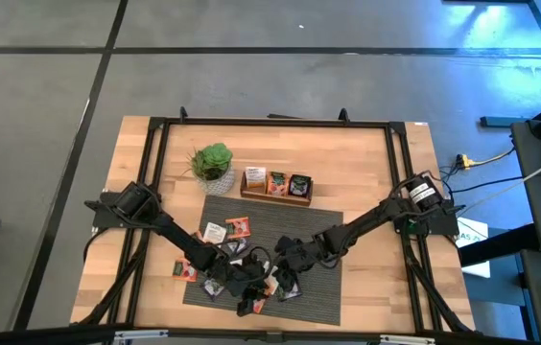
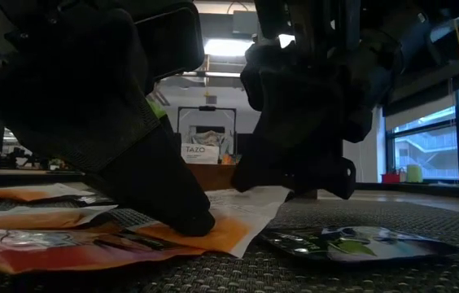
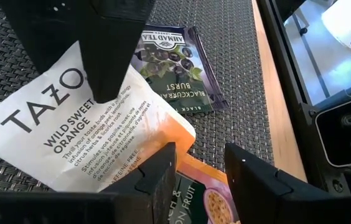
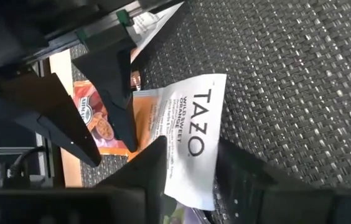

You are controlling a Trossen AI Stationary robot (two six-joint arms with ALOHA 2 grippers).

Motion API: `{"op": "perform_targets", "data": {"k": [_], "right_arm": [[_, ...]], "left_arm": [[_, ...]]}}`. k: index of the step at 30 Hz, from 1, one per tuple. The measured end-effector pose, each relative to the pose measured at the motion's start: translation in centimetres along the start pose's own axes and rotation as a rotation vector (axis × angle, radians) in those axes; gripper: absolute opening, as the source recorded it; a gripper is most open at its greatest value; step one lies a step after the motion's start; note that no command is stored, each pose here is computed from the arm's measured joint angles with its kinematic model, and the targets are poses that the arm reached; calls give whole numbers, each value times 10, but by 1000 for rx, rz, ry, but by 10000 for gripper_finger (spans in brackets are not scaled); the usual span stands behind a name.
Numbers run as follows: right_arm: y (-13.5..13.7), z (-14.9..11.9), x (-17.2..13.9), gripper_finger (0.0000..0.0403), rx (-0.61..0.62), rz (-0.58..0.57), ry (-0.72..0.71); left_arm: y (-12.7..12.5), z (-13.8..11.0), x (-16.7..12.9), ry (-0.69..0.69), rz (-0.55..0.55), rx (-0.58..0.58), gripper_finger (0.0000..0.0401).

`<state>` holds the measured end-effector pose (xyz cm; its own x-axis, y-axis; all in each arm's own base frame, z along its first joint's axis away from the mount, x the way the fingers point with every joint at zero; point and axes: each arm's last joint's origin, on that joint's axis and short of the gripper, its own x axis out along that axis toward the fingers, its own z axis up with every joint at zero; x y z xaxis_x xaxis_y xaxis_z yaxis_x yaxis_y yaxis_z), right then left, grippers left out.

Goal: Pick & Place Tea
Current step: Put the white tea bag into the left section of the wooden organizer

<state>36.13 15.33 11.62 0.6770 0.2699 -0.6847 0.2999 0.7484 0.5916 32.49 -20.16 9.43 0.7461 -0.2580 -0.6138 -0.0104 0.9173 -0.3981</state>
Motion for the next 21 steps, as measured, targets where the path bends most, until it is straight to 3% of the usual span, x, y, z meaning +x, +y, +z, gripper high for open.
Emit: {"op": "perform_targets", "data": {"k": [12, 17, 21], "right_arm": [[3, 2, -4, 13, -101, 11, 2], [10, 14, -21, 8, -171, 21, -28], [13, 29, -44, 5, -243, 3, -50]], "left_arm": [[-6, 7, -9, 31, -86, 22, 136], [-24, 31, -37, -34, -176, 117, 136], [-31, 49, -67, -70, -173, 200, 136]]}}
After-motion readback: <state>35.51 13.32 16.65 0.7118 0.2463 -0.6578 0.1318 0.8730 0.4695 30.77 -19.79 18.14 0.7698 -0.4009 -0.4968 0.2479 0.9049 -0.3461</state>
